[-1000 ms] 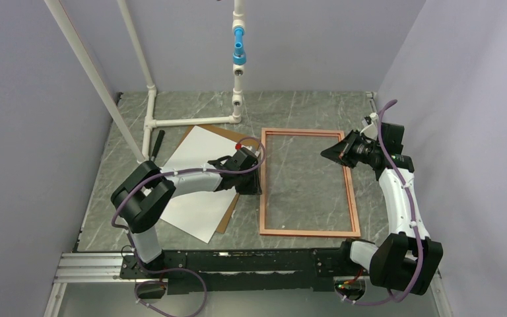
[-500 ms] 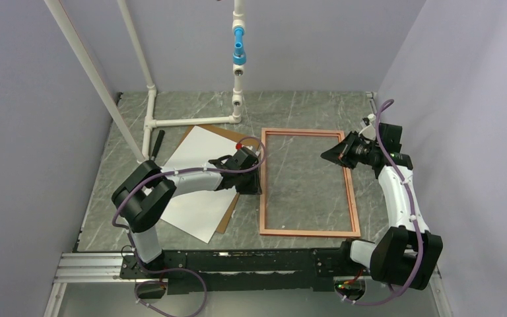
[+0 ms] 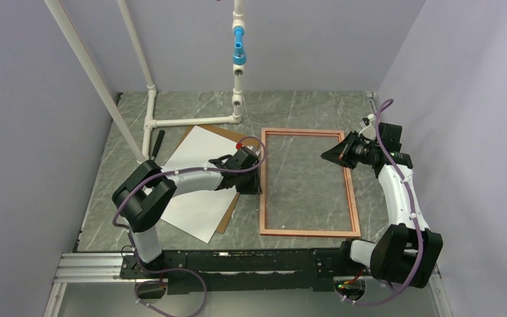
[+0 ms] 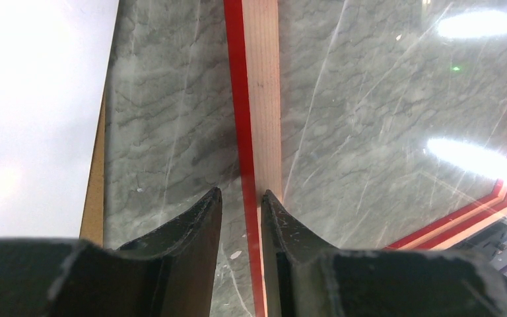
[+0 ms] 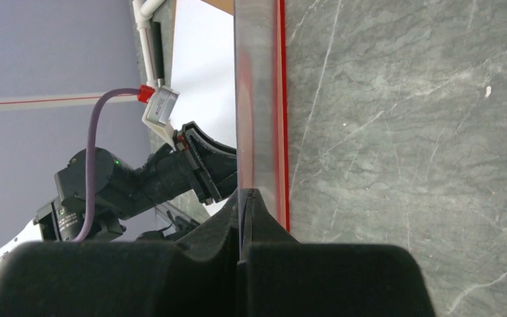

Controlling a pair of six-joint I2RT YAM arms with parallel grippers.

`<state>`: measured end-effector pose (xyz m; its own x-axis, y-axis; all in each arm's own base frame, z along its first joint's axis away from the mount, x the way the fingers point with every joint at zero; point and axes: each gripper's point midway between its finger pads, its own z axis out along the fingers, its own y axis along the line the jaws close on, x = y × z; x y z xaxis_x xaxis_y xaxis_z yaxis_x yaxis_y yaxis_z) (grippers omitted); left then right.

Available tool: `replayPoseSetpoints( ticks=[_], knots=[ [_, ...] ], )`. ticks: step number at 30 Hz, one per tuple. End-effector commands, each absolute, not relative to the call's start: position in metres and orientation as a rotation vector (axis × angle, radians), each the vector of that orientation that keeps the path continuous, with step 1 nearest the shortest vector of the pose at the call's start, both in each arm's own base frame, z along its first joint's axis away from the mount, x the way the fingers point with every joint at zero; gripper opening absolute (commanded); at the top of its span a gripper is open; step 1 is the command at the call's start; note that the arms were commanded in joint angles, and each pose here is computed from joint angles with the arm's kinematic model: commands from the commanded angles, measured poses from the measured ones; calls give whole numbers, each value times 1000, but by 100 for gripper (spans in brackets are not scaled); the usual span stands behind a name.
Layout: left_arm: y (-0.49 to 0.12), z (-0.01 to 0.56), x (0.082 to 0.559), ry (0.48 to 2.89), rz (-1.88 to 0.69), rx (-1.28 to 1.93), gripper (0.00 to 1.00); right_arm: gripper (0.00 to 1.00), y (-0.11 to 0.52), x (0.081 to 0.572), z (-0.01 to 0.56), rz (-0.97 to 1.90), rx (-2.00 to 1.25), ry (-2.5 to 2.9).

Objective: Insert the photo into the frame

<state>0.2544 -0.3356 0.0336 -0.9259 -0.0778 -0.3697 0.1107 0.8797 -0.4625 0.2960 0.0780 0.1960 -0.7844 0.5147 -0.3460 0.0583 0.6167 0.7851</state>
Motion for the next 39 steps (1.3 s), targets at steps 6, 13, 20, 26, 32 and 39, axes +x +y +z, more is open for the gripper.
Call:
replayPoseSetpoints(
  ticks=[6,13,20,26,32,39],
  knots=[
    [-324,10,250,2726,-571,52,33,0,68,294,179,967,450,2351],
    [-324,9,250,2730,-571,56,33,0,55,294,166,853,487,2378],
    [-325,9,250,2733,-570,62,32,0,52,293,145,818,516,2419],
    [-326,8,250,2734,-577,67,32,7,47,295,138,762,522,2429],
    [-326,8,249,2737,-573,69,32,20,49,298,131,761,509,2438],
    [-325,6,248,2743,-571,73,32,46,52,298,128,743,468,2459]
  ],
)
